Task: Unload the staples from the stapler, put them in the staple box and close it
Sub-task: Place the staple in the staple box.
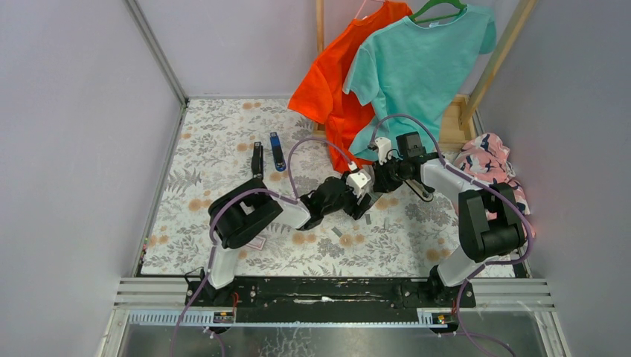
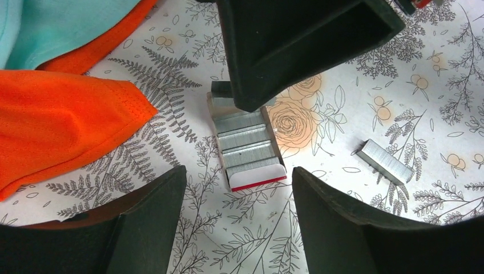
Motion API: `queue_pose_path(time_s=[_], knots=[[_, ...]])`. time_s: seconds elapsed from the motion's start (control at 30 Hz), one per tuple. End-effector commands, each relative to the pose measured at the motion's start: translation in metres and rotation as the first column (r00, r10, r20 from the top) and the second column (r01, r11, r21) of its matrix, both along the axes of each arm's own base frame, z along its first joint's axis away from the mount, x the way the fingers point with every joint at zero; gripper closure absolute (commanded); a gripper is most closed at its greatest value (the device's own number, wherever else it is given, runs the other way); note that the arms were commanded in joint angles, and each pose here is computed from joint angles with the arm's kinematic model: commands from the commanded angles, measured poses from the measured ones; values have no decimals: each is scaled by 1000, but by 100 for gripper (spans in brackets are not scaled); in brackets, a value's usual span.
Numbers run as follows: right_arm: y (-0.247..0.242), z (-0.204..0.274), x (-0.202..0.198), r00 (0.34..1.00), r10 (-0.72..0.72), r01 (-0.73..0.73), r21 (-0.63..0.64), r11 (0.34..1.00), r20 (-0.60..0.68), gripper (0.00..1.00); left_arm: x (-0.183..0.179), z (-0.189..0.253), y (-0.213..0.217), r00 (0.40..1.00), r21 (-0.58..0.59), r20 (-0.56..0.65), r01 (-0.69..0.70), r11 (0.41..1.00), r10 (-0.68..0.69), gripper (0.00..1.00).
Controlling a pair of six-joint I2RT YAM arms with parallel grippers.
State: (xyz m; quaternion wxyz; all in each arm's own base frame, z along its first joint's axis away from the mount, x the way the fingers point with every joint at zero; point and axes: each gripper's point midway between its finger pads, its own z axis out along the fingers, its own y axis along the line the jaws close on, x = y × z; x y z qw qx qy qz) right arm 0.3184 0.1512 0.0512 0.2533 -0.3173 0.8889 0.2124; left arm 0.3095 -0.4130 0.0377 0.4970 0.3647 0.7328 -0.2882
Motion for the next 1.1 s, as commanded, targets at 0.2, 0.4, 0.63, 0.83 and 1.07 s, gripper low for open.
queue_pose_path(time_s=[0.2,0.4,0.63,0.83,1.07], knots=[[2,15,8,999,-6,5,16,1000,36,79,2,7,-18,1000,-33,-3,-24,999,24,30],[3,16,8,999,-6,5,17,1000,41,79,3,-5,-20,999,-11,-18,-49,999,48,32],[4,14,6,1000,-3,2,25,1000,26,79,6,-15,-16,997,19,-17,-70,997,70,33],[5,9,4,1000,1,-1,29,1000,7,79,6,-21,-12,997,42,-16,-79,996,80,36],[6,1,1,1000,-1,1,31,1000,-29,79,6,-20,-10,997,47,-9,-76,996,76,41]])
